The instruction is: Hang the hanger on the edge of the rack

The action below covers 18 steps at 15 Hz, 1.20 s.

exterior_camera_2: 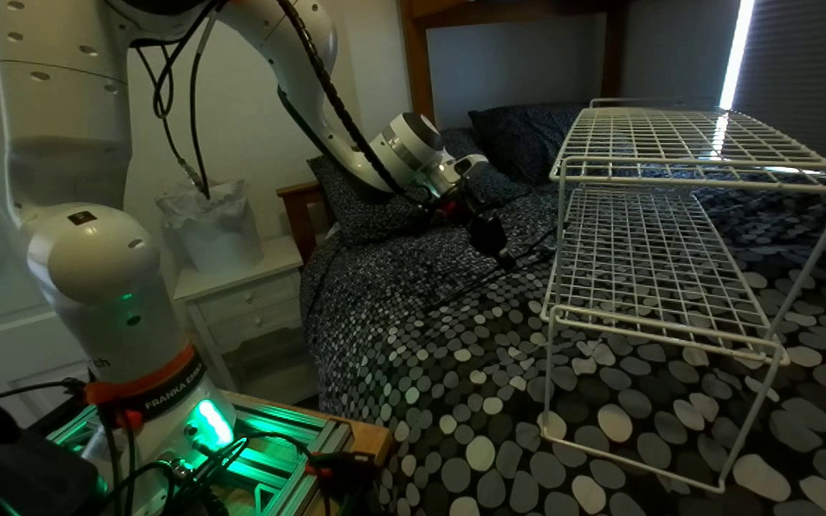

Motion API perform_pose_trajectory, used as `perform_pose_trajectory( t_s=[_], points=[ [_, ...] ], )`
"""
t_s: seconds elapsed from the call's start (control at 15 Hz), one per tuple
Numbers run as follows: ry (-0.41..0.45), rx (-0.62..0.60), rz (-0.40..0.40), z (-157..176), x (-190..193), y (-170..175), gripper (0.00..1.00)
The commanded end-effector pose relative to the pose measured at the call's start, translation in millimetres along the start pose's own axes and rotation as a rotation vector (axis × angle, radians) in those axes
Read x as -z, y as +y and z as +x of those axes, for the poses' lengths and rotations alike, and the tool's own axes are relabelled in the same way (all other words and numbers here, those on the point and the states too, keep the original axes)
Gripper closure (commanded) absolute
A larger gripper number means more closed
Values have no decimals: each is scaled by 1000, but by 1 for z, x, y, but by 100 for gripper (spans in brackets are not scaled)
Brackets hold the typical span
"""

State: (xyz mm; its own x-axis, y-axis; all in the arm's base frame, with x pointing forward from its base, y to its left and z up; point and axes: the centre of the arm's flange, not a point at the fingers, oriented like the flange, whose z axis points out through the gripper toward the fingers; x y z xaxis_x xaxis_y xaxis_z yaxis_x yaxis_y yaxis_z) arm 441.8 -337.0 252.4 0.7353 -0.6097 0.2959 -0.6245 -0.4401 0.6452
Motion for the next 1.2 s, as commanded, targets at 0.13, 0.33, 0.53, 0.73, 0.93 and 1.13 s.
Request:
perform_pose_trajectory(
  t_s=[0.13, 0.33, 0.53, 0.73, 0.93, 1.13],
  points=[
    [-1, -1, 34, 0, -23, -1, 98],
    [-3, 15, 51, -3, -27, -9, 98],
    [-1, 30, 60, -5, -29, -15, 98],
    [2, 38, 65, -5, -30, -19, 98],
    [0, 51, 70, -7, -30, -22, 73],
    [4, 65, 73, -9, -28, -23, 52]
  ],
)
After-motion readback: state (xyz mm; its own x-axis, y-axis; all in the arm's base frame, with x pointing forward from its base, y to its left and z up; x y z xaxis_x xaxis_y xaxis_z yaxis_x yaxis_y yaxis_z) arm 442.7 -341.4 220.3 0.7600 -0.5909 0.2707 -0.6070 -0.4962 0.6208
